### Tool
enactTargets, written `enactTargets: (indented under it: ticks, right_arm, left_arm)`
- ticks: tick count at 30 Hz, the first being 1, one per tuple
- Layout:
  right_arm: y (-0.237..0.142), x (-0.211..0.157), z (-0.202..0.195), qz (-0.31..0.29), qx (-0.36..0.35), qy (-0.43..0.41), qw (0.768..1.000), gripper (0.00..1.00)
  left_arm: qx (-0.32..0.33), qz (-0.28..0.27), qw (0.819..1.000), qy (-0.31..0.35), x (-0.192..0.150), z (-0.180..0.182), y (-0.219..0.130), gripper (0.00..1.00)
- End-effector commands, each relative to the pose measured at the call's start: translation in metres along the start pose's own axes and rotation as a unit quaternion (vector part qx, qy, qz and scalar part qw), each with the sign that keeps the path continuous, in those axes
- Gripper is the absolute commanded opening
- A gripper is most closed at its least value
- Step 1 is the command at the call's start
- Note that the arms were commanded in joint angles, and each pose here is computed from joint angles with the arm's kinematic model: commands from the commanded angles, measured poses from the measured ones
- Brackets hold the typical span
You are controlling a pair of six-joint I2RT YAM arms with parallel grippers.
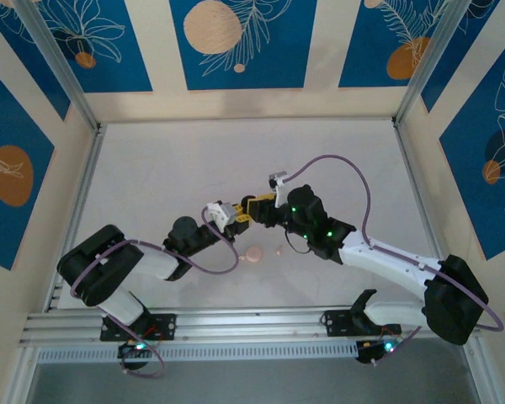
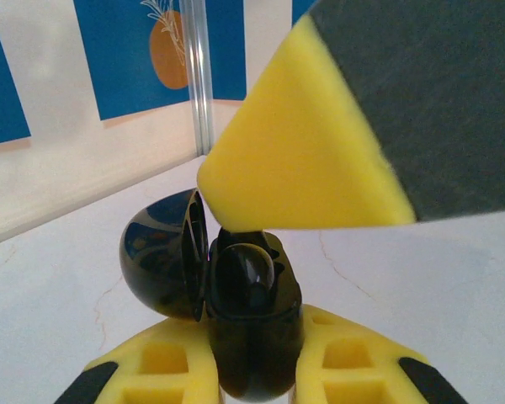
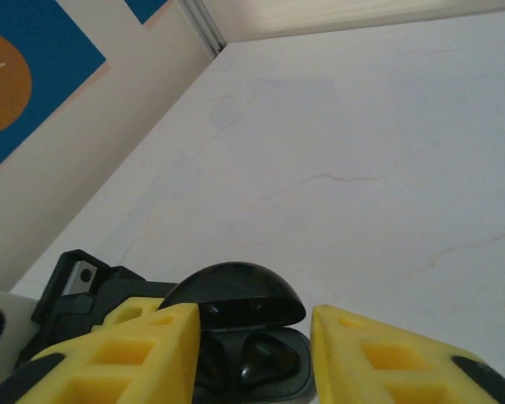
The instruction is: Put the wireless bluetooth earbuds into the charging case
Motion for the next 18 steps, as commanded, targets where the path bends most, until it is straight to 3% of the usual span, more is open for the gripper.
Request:
enactTargets:
  ticks: [1, 9, 18]
  right_arm:
    - [-0.010, 0.014, 0.004, -0.023, 0.011, 0.002, 1.000, 0.45]
    - [-0.028, 0.030, 0.005, -0.030, 0.056, 0.009, 0.998, 0.50]
    - [-0.046, 0.032, -0.005, 0.029, 0.189, 0.040, 0.981, 0.58]
  left_arm:
    - [-0.011, -0.038, 0.999, 0.018, 0.021, -0.008, 0.000, 0.09]
    - [-0.041, -0.026, 0.998, 0.031, 0.014, -0.017, -0.003, 0.09]
    - [-0.132, -0.019, 0.991, 0.025, 0.015, -0.044, -0.005, 0.10]
Point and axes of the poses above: each hand's point on the last joint's axis, 136 mm out from that joint toward the fingers, its own y axis out along the fingers, its own z axis along the line the jaws close on, x = y × z, the point moved 2 cm from there along -y, back along the fingers, and after that the axes turned 11 degrees about -y, right-handed, at the moved point
